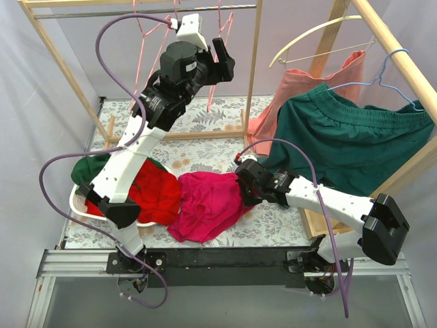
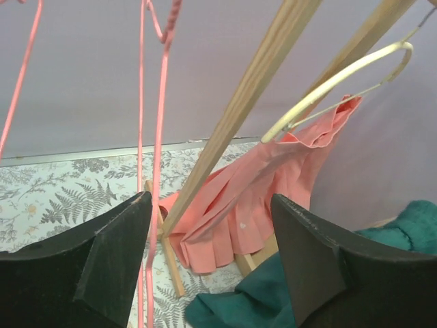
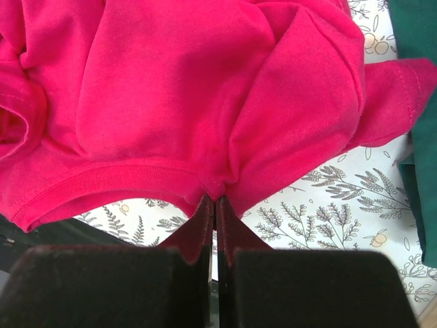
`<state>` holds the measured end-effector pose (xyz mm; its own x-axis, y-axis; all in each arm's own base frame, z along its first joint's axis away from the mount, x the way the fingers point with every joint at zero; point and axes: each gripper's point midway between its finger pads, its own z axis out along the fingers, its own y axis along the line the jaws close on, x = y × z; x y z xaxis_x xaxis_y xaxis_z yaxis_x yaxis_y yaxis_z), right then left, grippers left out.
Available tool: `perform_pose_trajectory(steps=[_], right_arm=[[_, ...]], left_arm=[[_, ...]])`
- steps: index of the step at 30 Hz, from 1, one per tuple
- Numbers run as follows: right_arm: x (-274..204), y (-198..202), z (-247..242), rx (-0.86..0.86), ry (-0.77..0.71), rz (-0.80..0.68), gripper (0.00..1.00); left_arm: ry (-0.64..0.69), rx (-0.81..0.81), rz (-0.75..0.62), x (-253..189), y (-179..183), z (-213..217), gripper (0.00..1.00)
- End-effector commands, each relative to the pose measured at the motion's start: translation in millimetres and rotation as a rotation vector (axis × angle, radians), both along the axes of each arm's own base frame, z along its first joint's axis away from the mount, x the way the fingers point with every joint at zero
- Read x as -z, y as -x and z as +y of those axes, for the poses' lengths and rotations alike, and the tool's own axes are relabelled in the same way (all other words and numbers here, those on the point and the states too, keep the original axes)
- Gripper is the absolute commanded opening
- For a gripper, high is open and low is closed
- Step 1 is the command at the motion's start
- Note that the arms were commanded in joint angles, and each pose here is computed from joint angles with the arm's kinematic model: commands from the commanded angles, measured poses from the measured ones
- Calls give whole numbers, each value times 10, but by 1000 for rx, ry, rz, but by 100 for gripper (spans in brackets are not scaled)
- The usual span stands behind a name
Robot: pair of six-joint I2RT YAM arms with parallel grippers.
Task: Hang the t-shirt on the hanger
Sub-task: Pick up the hanger from the clothesline.
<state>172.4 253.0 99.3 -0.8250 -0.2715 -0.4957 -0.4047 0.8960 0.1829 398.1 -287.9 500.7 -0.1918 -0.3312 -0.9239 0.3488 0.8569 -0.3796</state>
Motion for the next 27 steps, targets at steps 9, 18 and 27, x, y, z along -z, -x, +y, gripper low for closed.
perform_pose_trajectory(steps=[9,18,27], right_arm=[[-179,-65,126,-47,-52,-34,1],[-258,-91,165,-73,-65,-56,1],[-251,-70,164,-100,-75,-59,1]], left_arm=[[-40,-11,-35,4,-263,170,53],[-119,-21,2,298,-374,144,40],[-210,-52,36,535,-324,165,34]])
